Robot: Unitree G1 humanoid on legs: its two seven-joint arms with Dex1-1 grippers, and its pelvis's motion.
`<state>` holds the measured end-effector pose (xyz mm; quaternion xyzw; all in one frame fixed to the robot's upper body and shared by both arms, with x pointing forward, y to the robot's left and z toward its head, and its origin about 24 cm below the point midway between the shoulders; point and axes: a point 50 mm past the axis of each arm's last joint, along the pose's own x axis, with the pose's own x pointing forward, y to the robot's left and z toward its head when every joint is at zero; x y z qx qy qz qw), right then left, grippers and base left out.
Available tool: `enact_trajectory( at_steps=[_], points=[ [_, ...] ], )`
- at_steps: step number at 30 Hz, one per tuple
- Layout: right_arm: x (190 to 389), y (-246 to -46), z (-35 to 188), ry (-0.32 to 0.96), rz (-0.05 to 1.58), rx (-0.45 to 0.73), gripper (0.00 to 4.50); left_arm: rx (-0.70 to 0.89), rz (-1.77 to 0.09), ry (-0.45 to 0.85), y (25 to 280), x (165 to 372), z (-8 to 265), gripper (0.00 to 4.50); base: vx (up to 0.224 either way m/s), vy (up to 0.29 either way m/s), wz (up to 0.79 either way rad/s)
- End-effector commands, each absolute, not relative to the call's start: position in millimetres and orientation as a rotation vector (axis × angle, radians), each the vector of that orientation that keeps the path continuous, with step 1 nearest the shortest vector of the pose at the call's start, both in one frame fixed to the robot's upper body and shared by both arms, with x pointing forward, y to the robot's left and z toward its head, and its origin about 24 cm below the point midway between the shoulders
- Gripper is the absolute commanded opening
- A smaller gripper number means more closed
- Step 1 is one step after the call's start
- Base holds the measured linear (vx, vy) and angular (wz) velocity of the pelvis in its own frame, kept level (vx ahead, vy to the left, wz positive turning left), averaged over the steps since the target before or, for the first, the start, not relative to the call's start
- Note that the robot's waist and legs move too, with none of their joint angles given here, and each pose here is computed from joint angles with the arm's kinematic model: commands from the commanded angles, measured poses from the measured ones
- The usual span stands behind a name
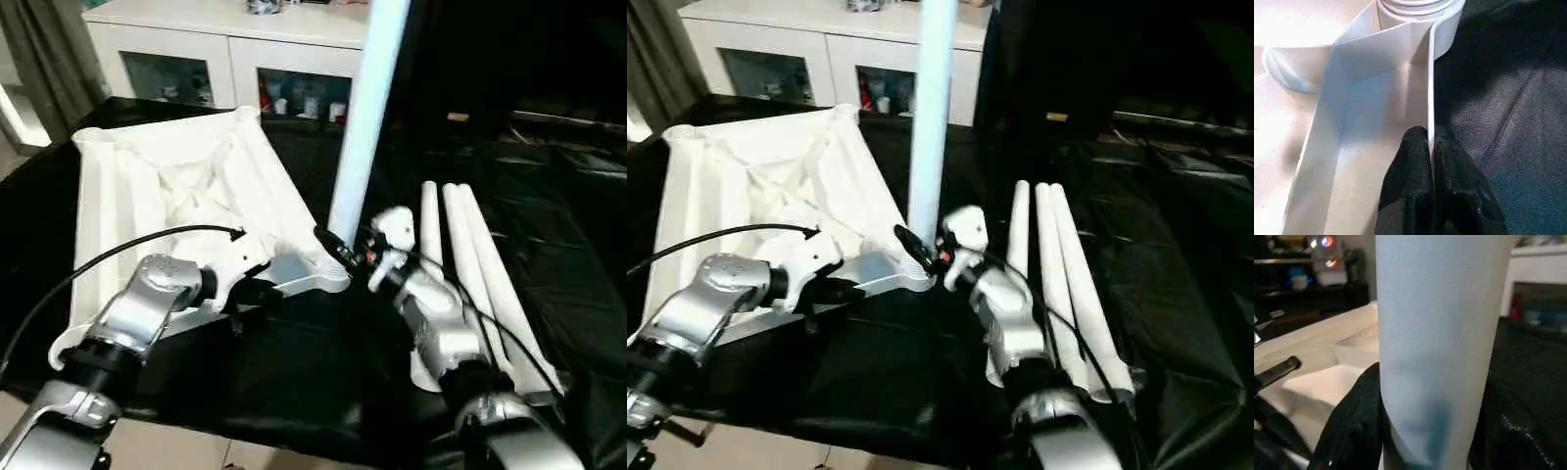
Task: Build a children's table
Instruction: Move to table
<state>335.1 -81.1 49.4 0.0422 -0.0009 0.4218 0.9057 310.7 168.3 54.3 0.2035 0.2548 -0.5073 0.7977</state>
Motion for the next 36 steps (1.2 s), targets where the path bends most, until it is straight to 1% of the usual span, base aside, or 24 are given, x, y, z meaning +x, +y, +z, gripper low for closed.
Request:
enact_trajectory(
  at_steps=[1, 3, 4, 6, 11, 13, 16, 19, 20, 24, 25, 30, 33, 36],
  points=[
    [320.8, -83.1, 10, 0.244, 0.913, 0.111, 1.88, 0.418, -1.190, 0.437, 157, 308, 67, 0.00, 0.000, 0.000, 0.00],
    [319.6, -84.3, 9, 0.273, 0.960, 0.108, 1.88, 0.419, -1.198, 0.438, 157, 308, 68, 0.00, 0.000, 0.000, 0.00],
    [316.3, -86.8, 7, 0.312, 1.025, 0.106, 1.88, 0.424, -1.204, 0.435, 158, 309, 68, 0.00, 0.000, 0.000, 0.00],
    [311.8, -91.7, 3, 0.329, 1.066, 0.087, 1.88, 0.426, -1.203, 0.431, 159, 311, 69, 0.00, 0.000, 0.000, 0.00],
    [306.2, -99.1, -1, 0.326, 1.085, 0.083, 1.88, 0.430, -1.199, 0.427, 160, 313, 71, 0.00, 0.000, 0.000, 0.00],
    [305.8, -105.9, -4, 0.330, 1.027, 0.111, 1.88, 0.430, -1.206, 0.424, 159, 314, 70, 0.00, 0.000, 0.000, 0.00],
    [306.6, -107.9, -6, 0.349, 1.008, 0.113, 1.88, 0.427, -1.222, 0.423, 158, 313, 71, 0.00, 0.000, 0.000, 0.00],
    [312.4, -108.8, -3, 0.365, 0.971, 0.126, 1.88, 0.434, -1.232, 0.423, 156, 314, 70, 0.00, 0.000, 0.000, 0.00],
    [318.8, -109.4, 3, 0.349, 0.933, 0.184, 1.88, 0.437, -1.235, 0.422, 156, 315, 71, 0.00, 0.000, 0.000, 0.00],
    [325.2, -112.6, 10, 0.316, 0.878, 0.287, 1.88, 0.443, -1.233, 0.424, 157, 317, 72, 0.00, 0.000, 0.000, 0.00],
    [322.9, -116.1, 8, 0.300, 0.850, 0.319, 1.88, 0.449, -1.216, 0.424, 158, 319, 72, 0.00, 0.000, 0.000, 0.00],
    [314.8, -116.3, 1, 0.270, 0.823, 0.346, 1.88, 0.451, -1.198, 0.422, 159, 322, 73, 0.00, 0.000, 0.000, 0.00],
    [309.2, -114.0, -4, 0.255, 0.801, 0.334, 1.88, 0.456, -1.190, 0.422, 160, 323, 74, 0.00, 0.000, 0.000, 0.00],
    [300.8, -108.5, -12, 0.212, 0.748, 0.287, 1.88, 0.465, -1.178, 0.419, 161, 326, 76, 0.00, 0.000, 0.000, 0.00]
  ],
)
